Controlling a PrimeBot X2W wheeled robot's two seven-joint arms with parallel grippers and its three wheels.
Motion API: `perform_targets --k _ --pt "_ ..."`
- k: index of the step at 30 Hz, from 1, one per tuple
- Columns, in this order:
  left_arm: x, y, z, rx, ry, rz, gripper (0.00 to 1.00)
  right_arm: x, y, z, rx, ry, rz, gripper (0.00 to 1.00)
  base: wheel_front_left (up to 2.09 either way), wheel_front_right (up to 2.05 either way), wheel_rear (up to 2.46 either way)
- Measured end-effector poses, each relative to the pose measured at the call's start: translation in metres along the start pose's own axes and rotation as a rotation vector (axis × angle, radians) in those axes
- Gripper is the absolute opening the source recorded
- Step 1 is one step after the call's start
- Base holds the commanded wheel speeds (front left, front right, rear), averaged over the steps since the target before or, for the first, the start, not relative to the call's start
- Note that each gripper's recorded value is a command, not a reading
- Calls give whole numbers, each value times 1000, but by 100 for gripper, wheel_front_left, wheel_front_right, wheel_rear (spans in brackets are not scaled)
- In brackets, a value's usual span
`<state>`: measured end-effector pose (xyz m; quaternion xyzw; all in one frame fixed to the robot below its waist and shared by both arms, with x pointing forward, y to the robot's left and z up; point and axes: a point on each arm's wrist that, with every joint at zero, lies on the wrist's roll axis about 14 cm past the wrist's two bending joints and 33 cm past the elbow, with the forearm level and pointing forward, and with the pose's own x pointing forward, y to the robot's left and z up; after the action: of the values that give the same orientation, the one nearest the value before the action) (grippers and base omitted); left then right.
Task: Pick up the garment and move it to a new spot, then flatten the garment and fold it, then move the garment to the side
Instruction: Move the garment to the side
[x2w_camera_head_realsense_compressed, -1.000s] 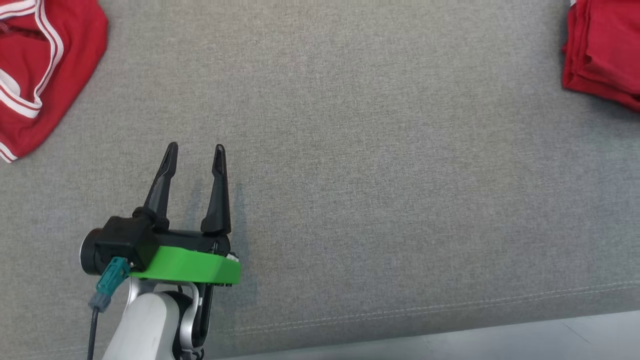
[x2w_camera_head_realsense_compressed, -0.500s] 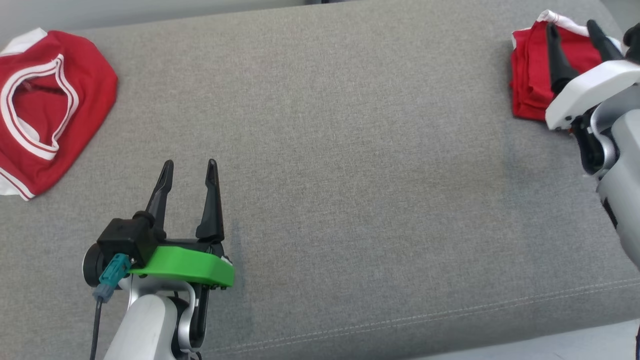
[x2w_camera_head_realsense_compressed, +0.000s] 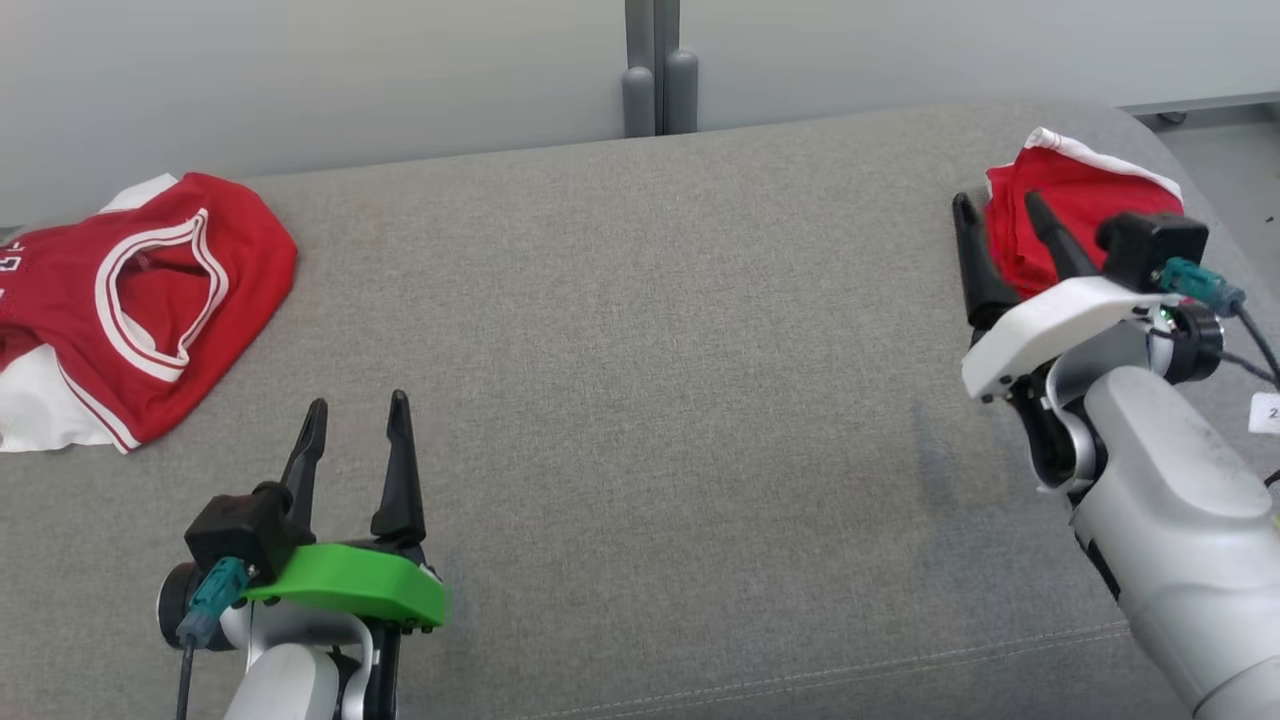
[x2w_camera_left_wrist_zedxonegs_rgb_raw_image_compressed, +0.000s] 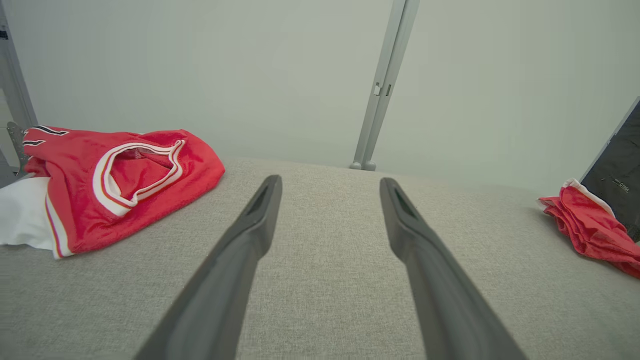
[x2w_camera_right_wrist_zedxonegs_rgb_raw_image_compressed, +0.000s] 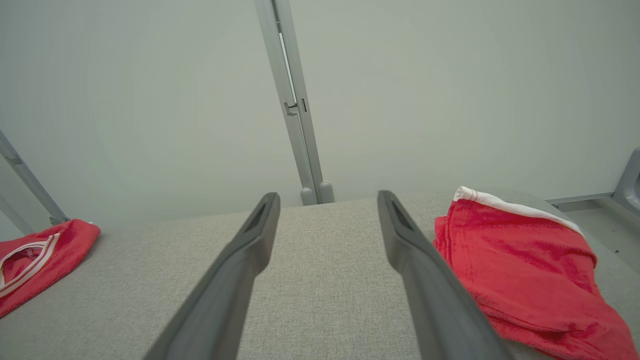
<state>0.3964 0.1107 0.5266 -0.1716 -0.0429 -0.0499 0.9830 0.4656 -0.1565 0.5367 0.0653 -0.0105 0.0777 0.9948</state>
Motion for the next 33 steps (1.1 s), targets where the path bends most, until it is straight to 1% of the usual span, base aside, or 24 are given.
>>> perform_targets --k 6,10,13,18,26,33 --pt "-14 10 3 -11 -4 35 100 -22 29 -3 -1 -22 46 100 0 0 0" --pt "-18 14 1 -15 1 50 100 -36 37 -14 9 -8 49 100 0 0 0" --pt "-18 15 2 -15 -2 53 100 -45 41 -17 24 -10 43 100 0 0 0" --pt "-23 15 -3 -17 14 55 100 -60 39 -23 16 -10 23 100 0 0 0" --pt "-29 19 -8 -17 29 69 100 -76 42 -27 54 -15 1 100 0 0 0" --pt "-31 19 -8 -18 29 70 100 -85 44 -29 46 -16 2 100 0 0 0"
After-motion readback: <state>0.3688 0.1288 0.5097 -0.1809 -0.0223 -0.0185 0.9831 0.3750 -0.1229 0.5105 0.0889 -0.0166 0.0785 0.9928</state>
